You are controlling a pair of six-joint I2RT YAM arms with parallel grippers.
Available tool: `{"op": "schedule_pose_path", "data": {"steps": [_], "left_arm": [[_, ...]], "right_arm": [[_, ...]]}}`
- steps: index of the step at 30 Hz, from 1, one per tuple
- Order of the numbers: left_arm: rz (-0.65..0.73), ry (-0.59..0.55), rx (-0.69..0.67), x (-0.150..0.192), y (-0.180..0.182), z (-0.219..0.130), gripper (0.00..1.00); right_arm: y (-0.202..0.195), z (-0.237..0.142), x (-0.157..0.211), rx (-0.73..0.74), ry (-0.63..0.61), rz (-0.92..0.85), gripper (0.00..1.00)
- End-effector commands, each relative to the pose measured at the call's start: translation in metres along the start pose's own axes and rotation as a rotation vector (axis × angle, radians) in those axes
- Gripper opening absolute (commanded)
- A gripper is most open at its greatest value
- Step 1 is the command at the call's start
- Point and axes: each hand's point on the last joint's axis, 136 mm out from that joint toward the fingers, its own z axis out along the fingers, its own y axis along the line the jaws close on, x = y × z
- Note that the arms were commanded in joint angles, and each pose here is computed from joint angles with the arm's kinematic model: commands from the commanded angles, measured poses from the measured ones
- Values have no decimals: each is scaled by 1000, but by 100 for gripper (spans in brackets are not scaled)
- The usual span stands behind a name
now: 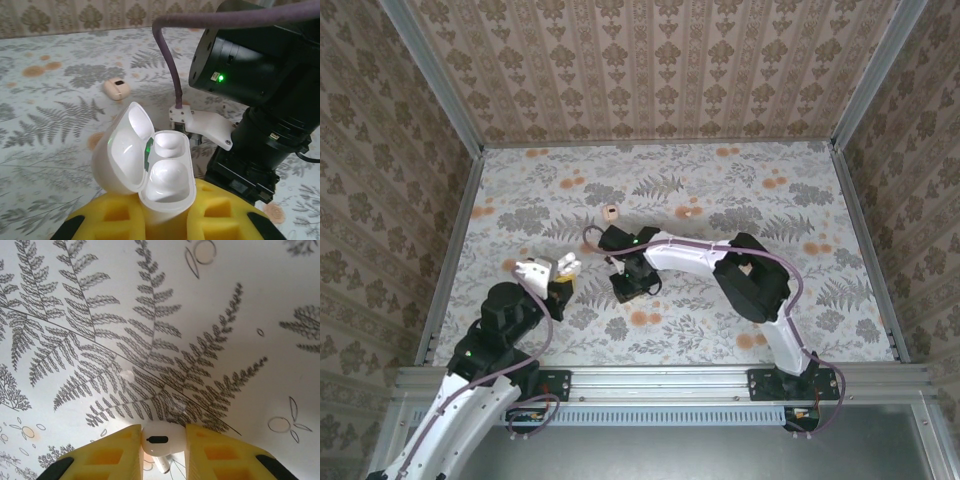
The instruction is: Insert wireless bluetooth earbuds into charging case
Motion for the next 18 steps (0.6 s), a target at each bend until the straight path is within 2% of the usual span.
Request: {"op": "schedule_pose_path", "data": {"steps": [1, 6, 11, 18], "left_arm": [[22, -90, 126, -20, -22, 2, 0], [83, -161, 259, -30, -45, 4, 0], [118, -216, 306, -38, -53, 4, 0], [144, -339, 370, -59, -64, 2, 0]], "right_arm": [[-7, -22, -11, -36, -105, 92, 24], [-25, -56, -19, -16, -237, 151, 25], [-33, -101, -22, 20, -375, 166, 25], [-33, -173, -31, -19, -631, 184, 27]]}}
